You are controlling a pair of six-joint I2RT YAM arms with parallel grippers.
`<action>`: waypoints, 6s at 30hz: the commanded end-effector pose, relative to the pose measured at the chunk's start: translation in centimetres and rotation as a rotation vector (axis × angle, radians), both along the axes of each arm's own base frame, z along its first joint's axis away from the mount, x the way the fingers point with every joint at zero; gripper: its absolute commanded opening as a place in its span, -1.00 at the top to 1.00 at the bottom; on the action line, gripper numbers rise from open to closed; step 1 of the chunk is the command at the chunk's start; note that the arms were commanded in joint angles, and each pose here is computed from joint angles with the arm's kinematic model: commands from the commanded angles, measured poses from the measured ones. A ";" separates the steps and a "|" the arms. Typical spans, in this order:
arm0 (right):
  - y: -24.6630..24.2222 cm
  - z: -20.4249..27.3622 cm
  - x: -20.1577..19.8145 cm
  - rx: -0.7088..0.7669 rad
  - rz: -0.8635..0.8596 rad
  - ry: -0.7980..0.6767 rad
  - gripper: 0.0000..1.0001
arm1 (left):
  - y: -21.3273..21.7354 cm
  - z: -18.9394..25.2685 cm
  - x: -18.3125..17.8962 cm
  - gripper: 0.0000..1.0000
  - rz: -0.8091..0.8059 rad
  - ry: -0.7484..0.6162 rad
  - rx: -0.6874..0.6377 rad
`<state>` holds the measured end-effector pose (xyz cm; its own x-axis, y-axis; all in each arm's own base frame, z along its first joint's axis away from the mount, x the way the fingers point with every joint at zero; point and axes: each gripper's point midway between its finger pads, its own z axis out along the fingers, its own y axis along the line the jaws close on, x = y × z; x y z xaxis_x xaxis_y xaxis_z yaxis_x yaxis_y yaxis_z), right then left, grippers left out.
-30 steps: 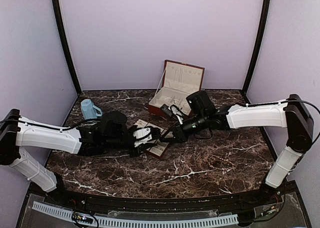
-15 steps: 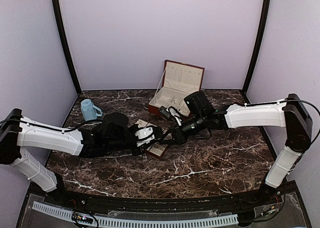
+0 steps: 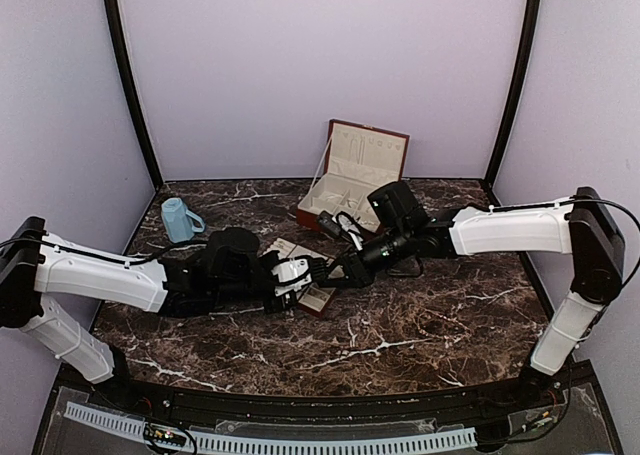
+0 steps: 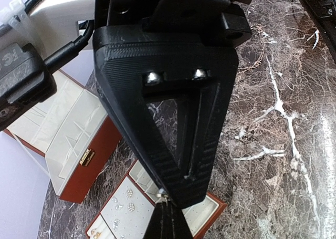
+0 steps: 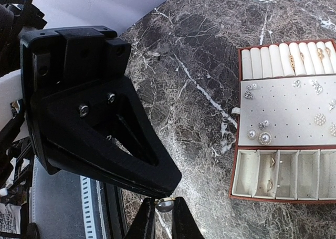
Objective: Organize the mixed jewelry
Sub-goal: Pass from the right arm to the left, then pass from the left arm to the right, then place the earring in the earring holder.
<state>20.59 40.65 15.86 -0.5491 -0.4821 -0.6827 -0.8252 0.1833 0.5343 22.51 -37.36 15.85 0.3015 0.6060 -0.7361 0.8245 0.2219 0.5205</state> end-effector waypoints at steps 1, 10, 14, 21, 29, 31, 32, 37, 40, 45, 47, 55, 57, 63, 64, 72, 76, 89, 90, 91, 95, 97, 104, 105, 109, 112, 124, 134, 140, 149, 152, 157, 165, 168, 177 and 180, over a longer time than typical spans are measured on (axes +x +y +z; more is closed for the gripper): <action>0.6 0.8 0.3 0.023 -0.002 -0.035 0.80 | -0.6 1.2 -0.4 1.00 -0.027 -0.041 -0.035; -1.3 3.5 2.6 0.092 -0.166 -0.120 0.15 | 0.1 2.7 0.6 1.00 0.103 0.022 -0.152; -2.1 5.2 2.9 0.179 -0.232 -0.117 0.01 | 0.5 3.0 0.5 1.00 0.141 0.098 -0.225; -2.8 7.8 3.3 0.350 -0.371 -0.054 0.01 | 1.0 3.8 0.5 1.00 0.177 0.256 -0.380; -0.6 7.4 2.4 0.336 -0.336 0.012 0.12 | 1.7 4.3 0.1 1.00 0.199 0.357 -0.513; 0.0 7.5 2.1 0.340 -0.317 0.026 0.13 | 1.9 4.5 0.0 1.00 0.197 0.354 -0.529; 0.2 7.6 1.9 0.342 -0.307 0.030 0.13 | 1.9 4.7 0.0 1.00 0.194 0.350 -0.536; 1.3 7.4 1.7 0.335 -0.291 0.050 0.13 | 2.2 5.2 -0.1 1.00 0.189 0.341 -0.556; 1.8 7.1 1.8 0.327 -0.292 0.066 0.16 | 2.2 5.3 -0.2 1.00 0.186 0.339 -0.561; 2.5 7.1 1.5 0.331 -0.267 0.084 0.23 | 2.2 5.3 -0.2 1.00 0.185 0.337 -0.564; 2.8 7.0 1.3 0.331 -0.255 0.091 0.27 | 2.2 5.3 -0.2 1.00 0.185 0.337 -0.565; 3.2 7.2 0.7 0.346 -0.215 0.099 0.46 | 2.2 5.4 -0.2 1.00 0.183 0.335 -0.567; 3.3 7.3 0.6 0.352 -0.210 0.099 0.50 | 2.2 5.4 -0.2 1.00 0.183 0.336 -0.567; 3.3 7.5 0.7 0.357 -0.212 0.093 0.59 | 2.2 5.4 -0.2 1.00 0.184 0.336 -0.567; 3.3 7.4 0.7 0.356 -0.213 0.092 0.60 | 2.2 5.5 -0.2 1.00 0.184 0.336 -0.567; 3.1 7.3 0.9 0.350 -0.231 0.081 0.71 | 2.2 5.3 -0.2 1.00 0.185 0.337 -0.564; 2.9 7.3 1.1 0.349 -0.246 0.070 0.77 | 2.2 5.1 -0.2 1.00 0.186 0.340 -0.558; 1.5 6.3 2.3 0.292 -0.321 0.002 0.83 | 2.3 5.1 0.4 0.04 0.218 0.333 -0.551; 1.3 6.5 2.6 0.289 -0.331 -0.011 0.83 | 2.3 5.3 0.4 -0.06 0.218 0.332 -0.553; 1.0 6.5 2.8 0.283 -0.339 -0.021 0.83 | 2.3 5.3 0.4 -0.21 0.221 0.332 -0.551; -0.2 6.3 4.0 0.256 -0.375 -0.061 0.83 | 2.5 5.6 0.4 -0.44 0.227 0.328 -0.546; -0.8 6.1 4.5 0.237 -0.393 -0.079 0.83 | 2.8 6.3 0.5 -0.51 0.232 0.312 -0.545; -1.8 4.4 5.8 0.141 -0.427 -0.156 0.83 | 7.0 6.9 3.4 -0.56 0.363 0.352 -0.564; -1.8 4.2 5.9 0.132 -0.427 -0.164 0.83 | 7.7 7.5 3.7 -0.56 0.377 0.353 -0.582; -1.4 3.2 6.3 0.082 -0.427 -0.201 0.83 | 11.7 8.4 6.7 -0.63 0.507 0.356 -0.612; -0.8 1.9 6.6 0.033 -0.419 -0.215 0.83 | 14.0 8.9 8.0 -0.63 0.564 0.384 -0.631; 2.5 -1.0 7.7 -0.048 -0.384 -0.252 0.83 | 24.4 10.7 12.9 -0.67 0.852 0.388 -0.747; 4.6 -5.3 8.0 -0.131 -0.343 -0.266 0.82 | 25.6 11.4 12.8 -0.66 0.876 0.312 -0.691; 4.8 -7.4 8.3 -0.164 -0.339 -0.264 0.81 | 25.4 11.3 12.8 -0.66 0.867 0.319 -0.684; 4.9 -8.7 9.1 -0.194 -0.359 -0.276 0.82 | 25.2 11.0 12.9 -0.67 0.866 0.328 -0.679; 5.1 -8.6 9.3 -0.191 -0.365 -0.283 0.82 | 25.2 10.9 12.9 -0.67 0.866 0.331 -0.679; 5.3 -9.1 9.6 -0.199 -0.369 -0.280 0.82 | 25.1 10.8 12.9 -0.66 0.864 0.339 -0.678; 5.1 -9.9 9.8 -0.219 -0.379 -0.280 0.81 | 25.1 10.7 12.9 -0.66 0.865 0.339 -0.678; 4.9 -10.0 9.8 -0.229 -0.386 -0.285 0.81 | 25.2 10.8 12.9 -0.66 0.866 0.337 -0.680; 4.7 -10.1 10.1 -0.235 -0.404 -0.292 0.81 | 25.2 10.8 12.9 -0.67 0.866 0.335 -0.681; 4.7 -10.1 10.2 -0.237 -0.407 -0.294 0.82 | 25.2 10.8 12.8 -0.67 0.866 0.337 -0.681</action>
<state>30.31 44.74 5.33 -0.5431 -0.4426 -0.7135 -0.7703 0.6008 0.2136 35.30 -12.20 25.20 -0.3255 -0.0372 -0.9448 0.3234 0.9346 -0.1483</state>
